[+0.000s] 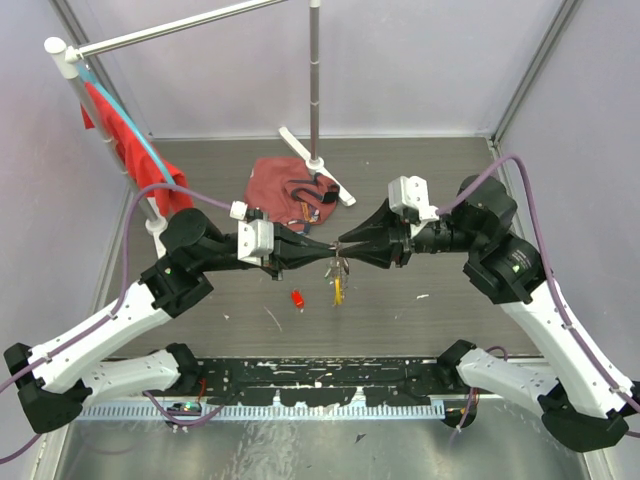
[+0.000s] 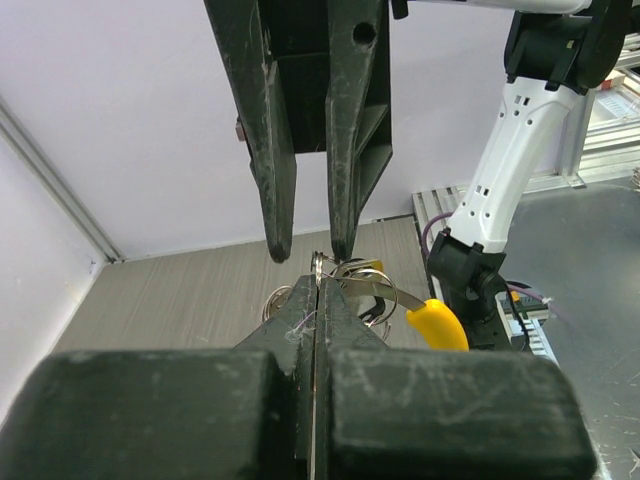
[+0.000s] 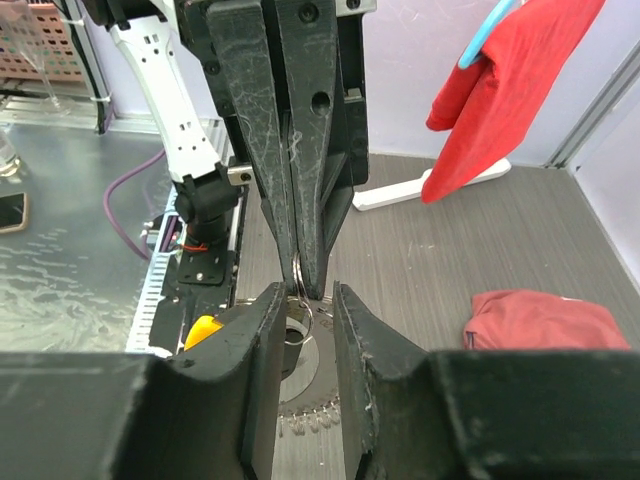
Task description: Put the keys on the keyring
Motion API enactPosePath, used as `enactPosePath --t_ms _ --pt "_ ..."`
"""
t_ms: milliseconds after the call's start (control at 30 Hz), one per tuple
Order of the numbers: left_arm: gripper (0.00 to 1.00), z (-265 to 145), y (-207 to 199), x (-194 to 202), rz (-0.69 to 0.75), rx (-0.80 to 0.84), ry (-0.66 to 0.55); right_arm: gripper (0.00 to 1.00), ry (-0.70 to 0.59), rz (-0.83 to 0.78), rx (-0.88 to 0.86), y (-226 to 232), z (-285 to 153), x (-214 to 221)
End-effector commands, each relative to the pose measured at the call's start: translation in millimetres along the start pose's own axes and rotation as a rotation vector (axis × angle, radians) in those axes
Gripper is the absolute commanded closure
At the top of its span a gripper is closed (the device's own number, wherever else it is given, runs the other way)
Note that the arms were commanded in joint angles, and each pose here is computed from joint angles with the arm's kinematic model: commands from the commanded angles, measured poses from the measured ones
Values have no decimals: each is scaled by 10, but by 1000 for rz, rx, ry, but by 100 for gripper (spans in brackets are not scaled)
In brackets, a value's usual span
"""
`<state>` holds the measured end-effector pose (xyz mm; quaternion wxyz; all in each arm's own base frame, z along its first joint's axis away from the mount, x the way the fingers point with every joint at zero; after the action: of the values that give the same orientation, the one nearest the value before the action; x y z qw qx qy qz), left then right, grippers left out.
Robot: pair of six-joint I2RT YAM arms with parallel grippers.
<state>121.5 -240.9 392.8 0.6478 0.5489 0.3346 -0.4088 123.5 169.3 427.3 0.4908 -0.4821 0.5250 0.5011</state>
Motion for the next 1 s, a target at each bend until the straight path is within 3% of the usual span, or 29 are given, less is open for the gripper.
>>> enactPosePath --t_ms 0,733,867,967 --pt "100 -5 86 -273 65 -29 -87 70 3 -2 -19 -6 11 -37" --pt "100 43 70 -258 44 20 -84 80 7 29 -45 -19 51 -31" --pt "100 45 69 -250 34 24 -74 73 3 25 -43 -17 47 -40" --pt "100 43 67 -247 28 26 -68 74 -4 13 -41 1 31 -59"
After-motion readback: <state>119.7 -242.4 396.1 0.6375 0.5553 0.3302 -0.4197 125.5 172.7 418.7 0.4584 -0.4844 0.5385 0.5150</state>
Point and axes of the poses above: each gripper's point midway between its finger pads, its own z axis out along the fingers, its own y axis along the line the jaws close on, x = y × z, the point moved 9 cm from there along -z, back along the fingers, and after that the axes turned 12 degrees about z, right-handed, at the moved point
